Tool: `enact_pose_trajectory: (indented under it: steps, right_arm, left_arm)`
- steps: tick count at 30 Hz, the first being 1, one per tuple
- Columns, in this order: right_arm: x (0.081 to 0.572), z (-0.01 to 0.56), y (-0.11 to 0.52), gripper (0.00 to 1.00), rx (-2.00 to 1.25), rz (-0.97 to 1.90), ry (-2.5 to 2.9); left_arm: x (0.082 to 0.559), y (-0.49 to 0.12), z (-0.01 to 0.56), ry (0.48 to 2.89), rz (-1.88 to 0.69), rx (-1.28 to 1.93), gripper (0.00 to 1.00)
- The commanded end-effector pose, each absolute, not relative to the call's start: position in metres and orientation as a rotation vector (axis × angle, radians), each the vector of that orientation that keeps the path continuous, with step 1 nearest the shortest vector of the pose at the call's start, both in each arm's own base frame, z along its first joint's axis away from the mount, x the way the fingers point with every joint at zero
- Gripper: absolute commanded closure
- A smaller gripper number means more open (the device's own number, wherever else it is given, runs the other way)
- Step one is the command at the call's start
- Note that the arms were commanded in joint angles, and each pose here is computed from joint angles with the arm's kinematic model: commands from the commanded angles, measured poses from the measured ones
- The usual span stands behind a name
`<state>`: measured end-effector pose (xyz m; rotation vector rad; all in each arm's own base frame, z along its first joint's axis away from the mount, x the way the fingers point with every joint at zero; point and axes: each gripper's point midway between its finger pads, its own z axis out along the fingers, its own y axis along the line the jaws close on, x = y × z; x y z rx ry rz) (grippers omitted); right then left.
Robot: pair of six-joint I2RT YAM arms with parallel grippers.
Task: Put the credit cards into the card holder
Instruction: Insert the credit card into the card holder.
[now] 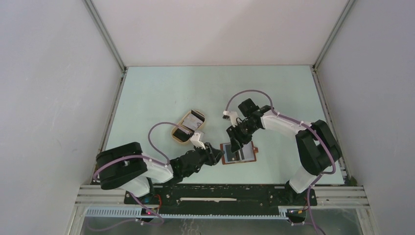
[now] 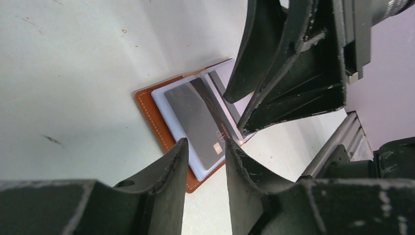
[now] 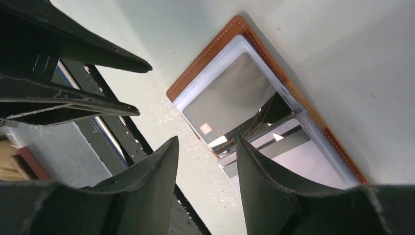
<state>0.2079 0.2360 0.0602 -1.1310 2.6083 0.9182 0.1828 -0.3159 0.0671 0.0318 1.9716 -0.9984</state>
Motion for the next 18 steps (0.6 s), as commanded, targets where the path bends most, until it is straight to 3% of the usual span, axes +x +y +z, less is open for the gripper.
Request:
enact_pose_trajectory:
  steps: [1,8,18]
  right_arm:
    - [0.217,0.071,0.241,0.44,-0.897,1.011,2.624]
    - [0.214,0.068,0.247,0.43,-0.654,1.144,2.703]
    - [0.224,0.048,0.240,0.42,-0.512,1.020,2.798]
  left_arm:
    - [0.182,-0.322,0.080,1.889,-1.110,0.032,0.61]
    - [0.184,-0.316,0.083,1.840,-1.193,-0.015,0.62]
    - [0.183,-0.319,0.080,1.851,-1.198,-0.005,0.62]
